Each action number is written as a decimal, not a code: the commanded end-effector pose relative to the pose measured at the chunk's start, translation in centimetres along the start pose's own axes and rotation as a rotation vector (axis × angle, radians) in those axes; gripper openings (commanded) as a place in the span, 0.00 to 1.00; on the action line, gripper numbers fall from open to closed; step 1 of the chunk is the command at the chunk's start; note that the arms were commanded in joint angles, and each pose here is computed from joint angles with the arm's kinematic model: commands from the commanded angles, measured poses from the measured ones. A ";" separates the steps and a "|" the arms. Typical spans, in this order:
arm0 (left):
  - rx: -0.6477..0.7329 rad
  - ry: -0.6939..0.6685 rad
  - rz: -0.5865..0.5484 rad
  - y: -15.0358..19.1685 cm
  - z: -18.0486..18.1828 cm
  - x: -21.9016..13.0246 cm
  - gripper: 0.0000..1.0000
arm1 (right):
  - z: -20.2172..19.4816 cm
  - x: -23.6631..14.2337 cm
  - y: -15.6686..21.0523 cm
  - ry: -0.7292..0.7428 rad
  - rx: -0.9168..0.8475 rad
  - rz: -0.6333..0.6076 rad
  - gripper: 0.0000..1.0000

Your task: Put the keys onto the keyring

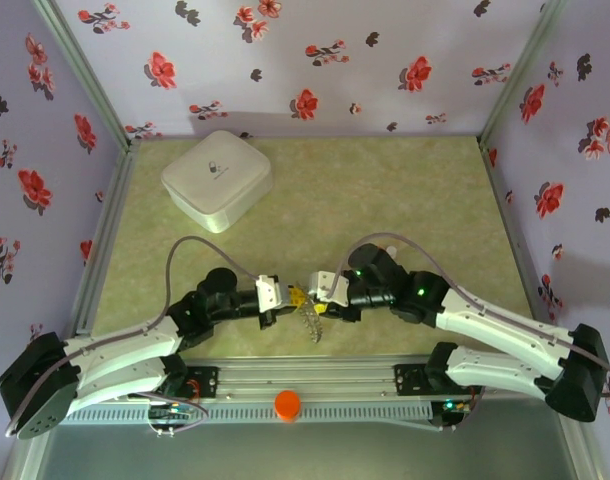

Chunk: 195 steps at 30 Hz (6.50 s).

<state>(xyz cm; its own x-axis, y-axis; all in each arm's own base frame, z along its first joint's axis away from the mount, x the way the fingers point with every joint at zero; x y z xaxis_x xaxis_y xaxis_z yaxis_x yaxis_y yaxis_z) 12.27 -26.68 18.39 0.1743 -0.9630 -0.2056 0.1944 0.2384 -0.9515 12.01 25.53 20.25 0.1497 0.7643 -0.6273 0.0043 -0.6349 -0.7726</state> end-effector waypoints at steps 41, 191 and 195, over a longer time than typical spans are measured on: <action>0.038 0.035 0.037 -1.4 0.1 0.0 0.18 | -0.2 0.4 -2.2 -0.059 -0.074 0.046 0.00; -0.058 0.044 -0.190 -3.5 -0.4 0.0 0.00 | 0.2 -0.9 -0.7 -0.030 0.114 -0.136 0.22; -0.058 0.048 -0.188 -3.4 -0.4 0.1 0.00 | 0.3 -0.9 -1.3 -0.048 0.114 -0.163 0.21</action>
<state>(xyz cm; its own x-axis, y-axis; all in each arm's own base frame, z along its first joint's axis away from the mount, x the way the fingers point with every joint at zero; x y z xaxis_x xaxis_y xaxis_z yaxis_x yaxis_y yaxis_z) 11.40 -27.32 19.46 0.1162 -0.9870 -0.1106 0.1222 0.1247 -0.9846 11.72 25.55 21.57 0.1254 0.8477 -0.5155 -0.0836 -0.5087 -0.8569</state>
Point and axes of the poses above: each hand's point on the last joint's axis, 136 mm out from that joint toward the fingers, its own x axis out along the fingers, its own z axis along the line the jaws close on, y = z × x, the point moved 4 cm from there along -x, back along the fingers, and after that the axes turned 5 degrees about x, right-handed, at the moved point
